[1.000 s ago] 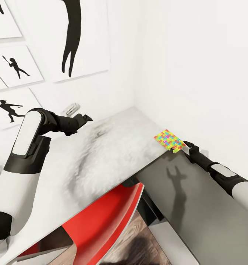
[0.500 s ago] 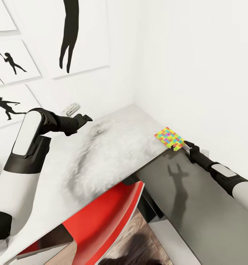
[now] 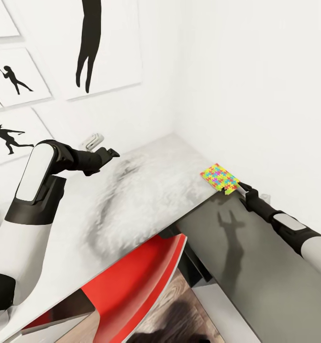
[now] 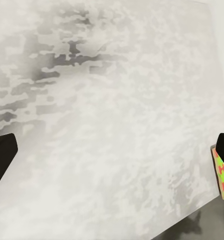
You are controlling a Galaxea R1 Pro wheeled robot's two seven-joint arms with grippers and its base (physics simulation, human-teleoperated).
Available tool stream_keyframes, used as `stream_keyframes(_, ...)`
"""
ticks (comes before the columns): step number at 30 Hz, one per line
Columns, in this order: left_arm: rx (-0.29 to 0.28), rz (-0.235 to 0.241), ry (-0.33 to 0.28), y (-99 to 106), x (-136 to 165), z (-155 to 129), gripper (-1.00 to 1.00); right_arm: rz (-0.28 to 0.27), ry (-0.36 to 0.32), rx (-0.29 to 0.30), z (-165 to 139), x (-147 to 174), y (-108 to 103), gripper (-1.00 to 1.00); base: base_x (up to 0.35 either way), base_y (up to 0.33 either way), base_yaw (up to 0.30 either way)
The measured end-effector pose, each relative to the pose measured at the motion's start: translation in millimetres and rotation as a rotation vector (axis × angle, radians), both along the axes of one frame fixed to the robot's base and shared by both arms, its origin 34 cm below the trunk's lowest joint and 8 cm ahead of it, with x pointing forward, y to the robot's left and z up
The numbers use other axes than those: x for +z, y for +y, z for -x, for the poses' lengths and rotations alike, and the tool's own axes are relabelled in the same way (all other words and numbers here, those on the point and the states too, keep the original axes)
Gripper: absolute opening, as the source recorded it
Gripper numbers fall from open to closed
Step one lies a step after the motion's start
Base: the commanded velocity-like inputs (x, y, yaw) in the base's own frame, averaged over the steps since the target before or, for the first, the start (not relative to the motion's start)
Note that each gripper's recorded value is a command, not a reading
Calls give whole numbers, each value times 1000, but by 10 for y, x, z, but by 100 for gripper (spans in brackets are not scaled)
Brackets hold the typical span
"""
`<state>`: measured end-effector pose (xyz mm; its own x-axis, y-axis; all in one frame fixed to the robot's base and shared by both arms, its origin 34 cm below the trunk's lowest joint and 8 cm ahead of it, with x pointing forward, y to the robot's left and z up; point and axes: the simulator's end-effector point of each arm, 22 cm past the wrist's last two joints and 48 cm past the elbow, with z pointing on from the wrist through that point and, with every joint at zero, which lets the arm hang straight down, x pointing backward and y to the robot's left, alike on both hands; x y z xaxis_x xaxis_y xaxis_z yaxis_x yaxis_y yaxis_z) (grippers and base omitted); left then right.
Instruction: Put all the toys in the child's room - the three board games (two on the bed and one on the table), the two jigsaw puzzles on the table, and the tennis ball on the table - inside the toy box on the table in the child's room.
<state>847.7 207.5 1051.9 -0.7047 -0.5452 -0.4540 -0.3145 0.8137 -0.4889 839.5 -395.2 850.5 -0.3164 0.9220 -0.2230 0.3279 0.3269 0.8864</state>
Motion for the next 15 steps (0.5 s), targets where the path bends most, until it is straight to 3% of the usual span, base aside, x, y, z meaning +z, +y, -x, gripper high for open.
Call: stream_keyframes(15,1,-4,2,3,-10,2,100,6,-109,0,7,147,-21,100,0,0,0)
